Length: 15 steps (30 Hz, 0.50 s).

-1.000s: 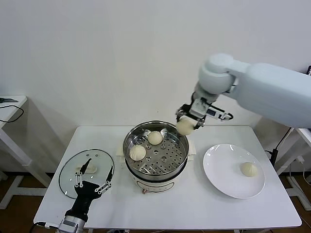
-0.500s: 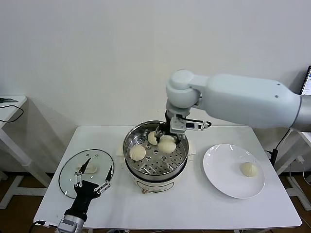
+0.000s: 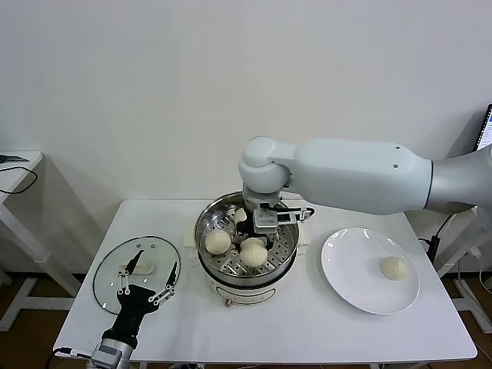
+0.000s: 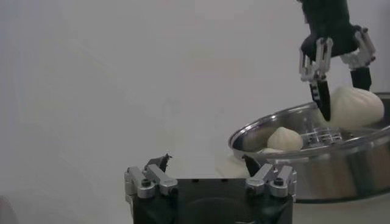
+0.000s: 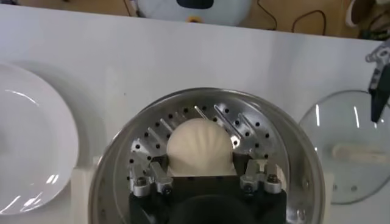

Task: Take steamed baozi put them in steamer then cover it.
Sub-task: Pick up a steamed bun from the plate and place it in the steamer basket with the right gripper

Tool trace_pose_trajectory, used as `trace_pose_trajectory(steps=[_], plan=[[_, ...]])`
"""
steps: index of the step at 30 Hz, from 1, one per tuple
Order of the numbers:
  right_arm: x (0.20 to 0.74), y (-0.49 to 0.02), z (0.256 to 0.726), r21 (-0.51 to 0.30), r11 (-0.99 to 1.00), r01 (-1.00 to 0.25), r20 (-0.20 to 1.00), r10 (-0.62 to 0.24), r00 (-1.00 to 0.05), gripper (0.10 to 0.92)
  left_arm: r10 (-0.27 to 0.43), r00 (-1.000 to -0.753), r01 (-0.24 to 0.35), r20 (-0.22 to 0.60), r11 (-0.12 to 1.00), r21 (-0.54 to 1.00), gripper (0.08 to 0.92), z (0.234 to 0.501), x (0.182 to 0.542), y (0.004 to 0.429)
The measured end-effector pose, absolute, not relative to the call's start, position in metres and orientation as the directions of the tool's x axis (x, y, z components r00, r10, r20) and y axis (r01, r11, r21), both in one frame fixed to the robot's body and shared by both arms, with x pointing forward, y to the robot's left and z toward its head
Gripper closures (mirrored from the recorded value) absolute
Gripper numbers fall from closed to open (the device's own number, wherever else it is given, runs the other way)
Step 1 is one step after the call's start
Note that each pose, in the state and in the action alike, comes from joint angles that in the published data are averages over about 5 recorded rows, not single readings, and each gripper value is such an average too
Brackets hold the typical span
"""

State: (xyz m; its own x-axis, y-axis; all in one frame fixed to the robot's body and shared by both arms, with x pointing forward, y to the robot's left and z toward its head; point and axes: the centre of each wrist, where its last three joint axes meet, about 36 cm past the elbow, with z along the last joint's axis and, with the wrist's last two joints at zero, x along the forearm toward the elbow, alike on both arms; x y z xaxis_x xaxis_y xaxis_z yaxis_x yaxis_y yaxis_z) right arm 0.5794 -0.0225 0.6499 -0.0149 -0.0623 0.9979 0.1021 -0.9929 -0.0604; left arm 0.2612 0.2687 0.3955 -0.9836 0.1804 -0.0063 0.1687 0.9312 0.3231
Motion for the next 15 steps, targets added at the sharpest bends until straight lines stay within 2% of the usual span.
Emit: trace_pose_trajectory(steps=[9, 15], plan=[[0.579, -0.011, 0.623, -0.037, -0.992, 0.121, 0.999, -0.037, 0.002, 0.321, 0.178, -0.984, 0.168, -0.002, 0.932, 0.322, 0.177, 0.395, 0.26, 0.271], [0.579, -0.01, 0.61, -0.03, -0.992, 0.122, 1.0, -0.03, 0.003, 0.249, 0.177, -0.984, 0.167, -0.004, 0.932, 0.321, 0.177, 0.395, 0.261, 0.271]])
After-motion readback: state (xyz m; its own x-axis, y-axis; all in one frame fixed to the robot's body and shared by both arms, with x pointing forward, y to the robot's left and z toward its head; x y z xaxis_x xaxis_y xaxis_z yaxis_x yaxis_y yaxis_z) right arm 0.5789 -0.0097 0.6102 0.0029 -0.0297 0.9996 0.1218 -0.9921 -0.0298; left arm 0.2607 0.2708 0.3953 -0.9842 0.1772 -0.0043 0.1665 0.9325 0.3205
